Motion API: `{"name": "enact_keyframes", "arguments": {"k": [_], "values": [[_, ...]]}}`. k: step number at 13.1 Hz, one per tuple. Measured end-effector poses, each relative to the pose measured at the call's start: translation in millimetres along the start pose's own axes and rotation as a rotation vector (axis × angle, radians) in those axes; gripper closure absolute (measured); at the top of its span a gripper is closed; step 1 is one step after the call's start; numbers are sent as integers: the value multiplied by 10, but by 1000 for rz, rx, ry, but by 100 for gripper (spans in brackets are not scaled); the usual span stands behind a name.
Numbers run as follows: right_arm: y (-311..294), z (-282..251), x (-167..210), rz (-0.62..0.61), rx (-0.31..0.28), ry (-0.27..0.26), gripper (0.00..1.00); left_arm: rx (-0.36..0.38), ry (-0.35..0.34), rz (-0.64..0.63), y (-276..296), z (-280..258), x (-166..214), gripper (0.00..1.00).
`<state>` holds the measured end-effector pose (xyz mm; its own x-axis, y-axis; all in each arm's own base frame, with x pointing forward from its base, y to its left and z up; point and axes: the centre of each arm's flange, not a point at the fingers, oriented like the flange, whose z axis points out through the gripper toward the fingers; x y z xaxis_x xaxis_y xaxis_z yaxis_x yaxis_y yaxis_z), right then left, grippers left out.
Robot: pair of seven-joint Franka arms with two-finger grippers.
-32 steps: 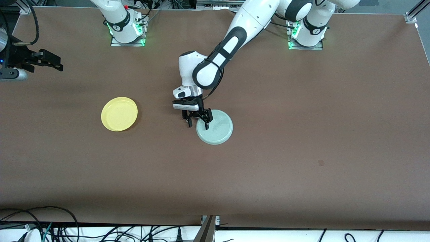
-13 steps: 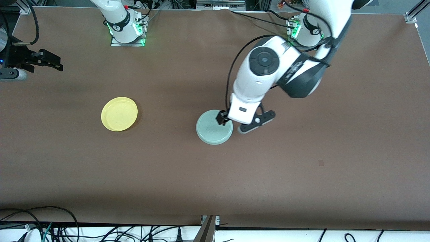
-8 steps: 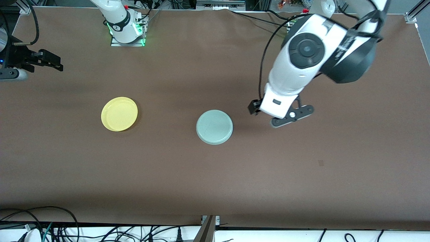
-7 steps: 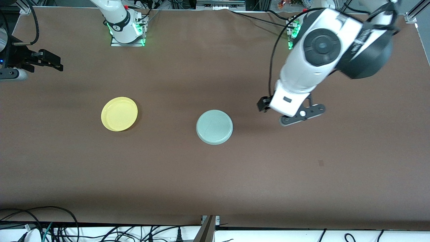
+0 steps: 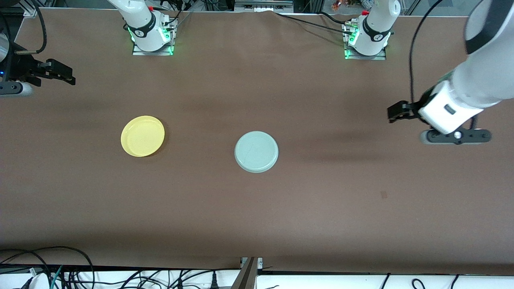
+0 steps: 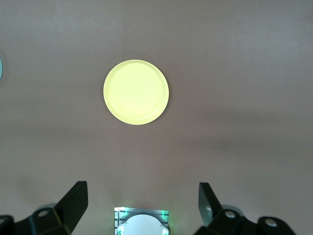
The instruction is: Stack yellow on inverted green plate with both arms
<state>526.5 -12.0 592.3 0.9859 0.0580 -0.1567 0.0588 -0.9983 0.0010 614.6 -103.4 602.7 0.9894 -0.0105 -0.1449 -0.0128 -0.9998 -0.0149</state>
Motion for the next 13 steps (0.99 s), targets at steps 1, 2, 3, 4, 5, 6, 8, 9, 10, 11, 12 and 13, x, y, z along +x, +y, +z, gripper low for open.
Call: {"name": "enact_keyframes", "arguments": {"k": [1, 2, 3, 4, 5, 6, 8, 9, 10, 11, 12, 13], "values": [[0, 0, 0, 0, 0, 0, 0, 5, -1, 16, -81, -65, -56, 0], [0, 0, 0, 0, 0, 0, 0, 13, -4, 28, -139, -129, -128, 0], [0, 0, 0, 0, 0, 0, 0, 22, -5, 35, -191, -189, -211, 0], [0, 0, 0, 0, 0, 0, 0, 33, -4, 38, -245, -229, -296, 0], [0, 0, 0, 0, 0, 0, 0, 46, -6, 43, -288, -245, -382, 0], [0, 0, 0, 0, 0, 0, 0, 57, -10, 45, -304, -235, -442, 0], [0, 0, 0, 0, 0, 0, 0, 67, -14, 47, -305, -152, -462, 0], [1, 0, 0, 0, 0, 0, 0, 67, -11, 47, -315, -96, -432, 0], [1, 2, -2, 0, 0, -2, 0, 67, -11, 46, -329, -48, -408, 0], [4, 4, -5, 1, 0, -4, 0, 66, -12, 44, -347, -22, -396, 0], [9, 4, -5, 2, 1, -4, 0, 62, -11, 40, -372, -15, -389, 0], [16, 4, -6, 4, 1, -4, 0, 51, -11, 34, -405, -15, -384, 0]]}}
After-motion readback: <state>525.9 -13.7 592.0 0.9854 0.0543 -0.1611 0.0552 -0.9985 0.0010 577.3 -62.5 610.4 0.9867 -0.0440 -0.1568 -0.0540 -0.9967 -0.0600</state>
